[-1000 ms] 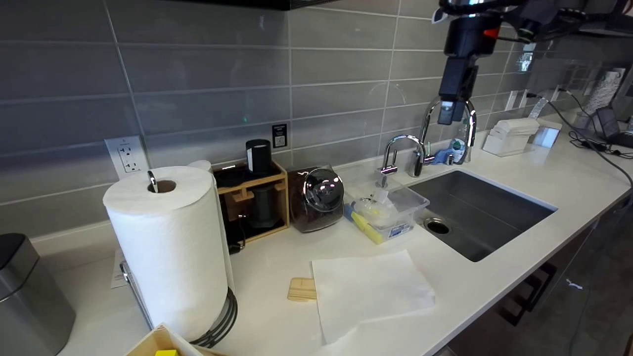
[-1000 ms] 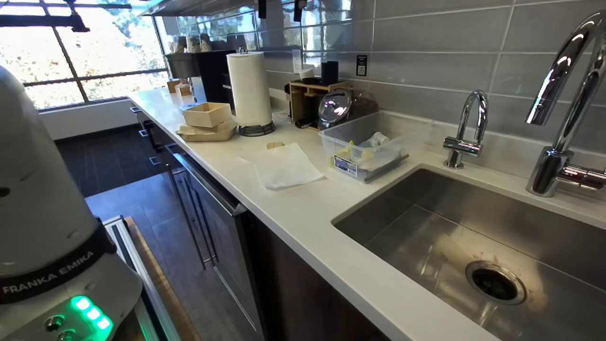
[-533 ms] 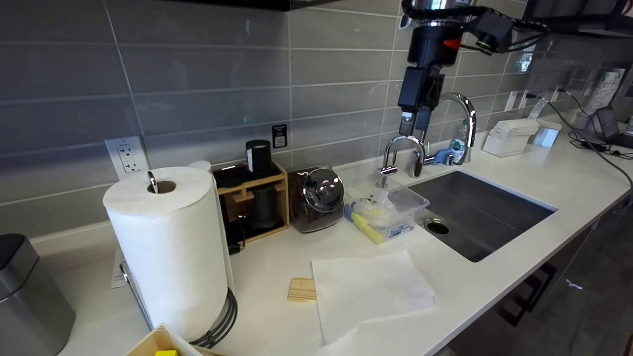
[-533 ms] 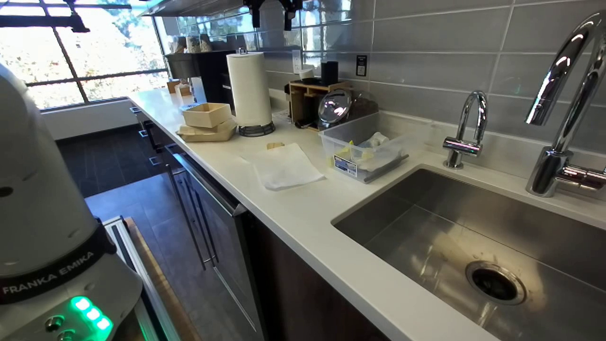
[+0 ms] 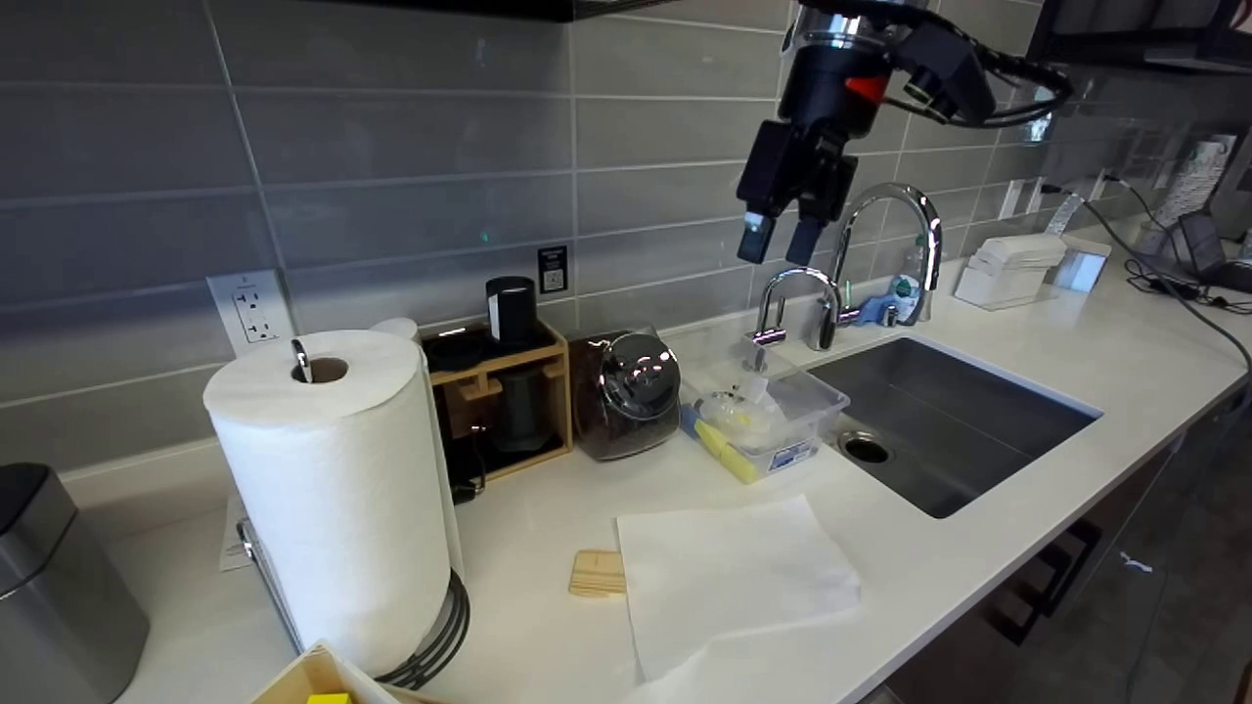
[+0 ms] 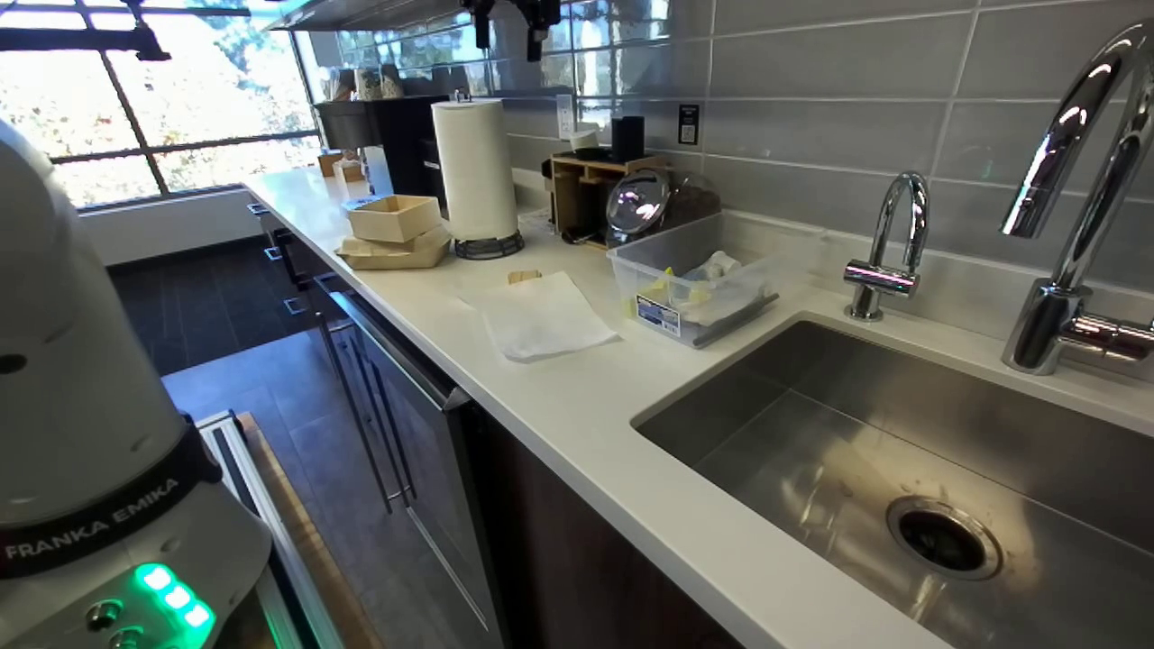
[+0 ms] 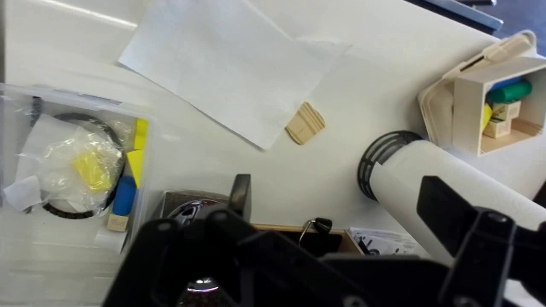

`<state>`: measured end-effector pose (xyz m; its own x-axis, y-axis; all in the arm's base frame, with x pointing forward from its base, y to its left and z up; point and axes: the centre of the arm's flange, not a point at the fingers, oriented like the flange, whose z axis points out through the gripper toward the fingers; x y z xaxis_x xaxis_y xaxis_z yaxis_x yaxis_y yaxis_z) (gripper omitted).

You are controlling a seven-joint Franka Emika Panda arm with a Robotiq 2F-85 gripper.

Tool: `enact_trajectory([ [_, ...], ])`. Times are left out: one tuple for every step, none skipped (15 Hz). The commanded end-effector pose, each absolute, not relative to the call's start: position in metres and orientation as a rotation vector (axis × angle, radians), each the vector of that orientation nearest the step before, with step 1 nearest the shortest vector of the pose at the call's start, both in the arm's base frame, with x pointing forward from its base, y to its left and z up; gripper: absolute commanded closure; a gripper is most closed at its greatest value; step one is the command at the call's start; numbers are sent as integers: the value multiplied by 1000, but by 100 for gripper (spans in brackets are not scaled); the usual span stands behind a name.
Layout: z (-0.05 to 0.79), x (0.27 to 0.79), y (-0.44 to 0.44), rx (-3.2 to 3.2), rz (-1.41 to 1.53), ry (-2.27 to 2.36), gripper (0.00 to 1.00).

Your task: Remove the wooden box from on top of the take away pack and put it on the counter on the right

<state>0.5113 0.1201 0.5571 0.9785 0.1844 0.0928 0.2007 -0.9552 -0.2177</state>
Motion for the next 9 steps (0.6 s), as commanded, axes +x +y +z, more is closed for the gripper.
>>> enact_trajectory([
  [538, 481, 166, -2814, -181, -104, 0],
  [534, 475, 179, -2805, -191, -69, 0],
  [529, 470, 190, -2797, -202, -44, 0],
  [523, 465, 201, -2796, -203, -14, 0],
  [516, 464, 213, -2795, -204, -4, 0],
  [509, 464, 221, -2802, -199, 3, 0],
  [501, 467, 232, -2799, -182, -6, 0],
  [492, 470, 240, -2807, -174, -12, 0],
  [486, 476, 249, -2805, -162, -22, 0],
])
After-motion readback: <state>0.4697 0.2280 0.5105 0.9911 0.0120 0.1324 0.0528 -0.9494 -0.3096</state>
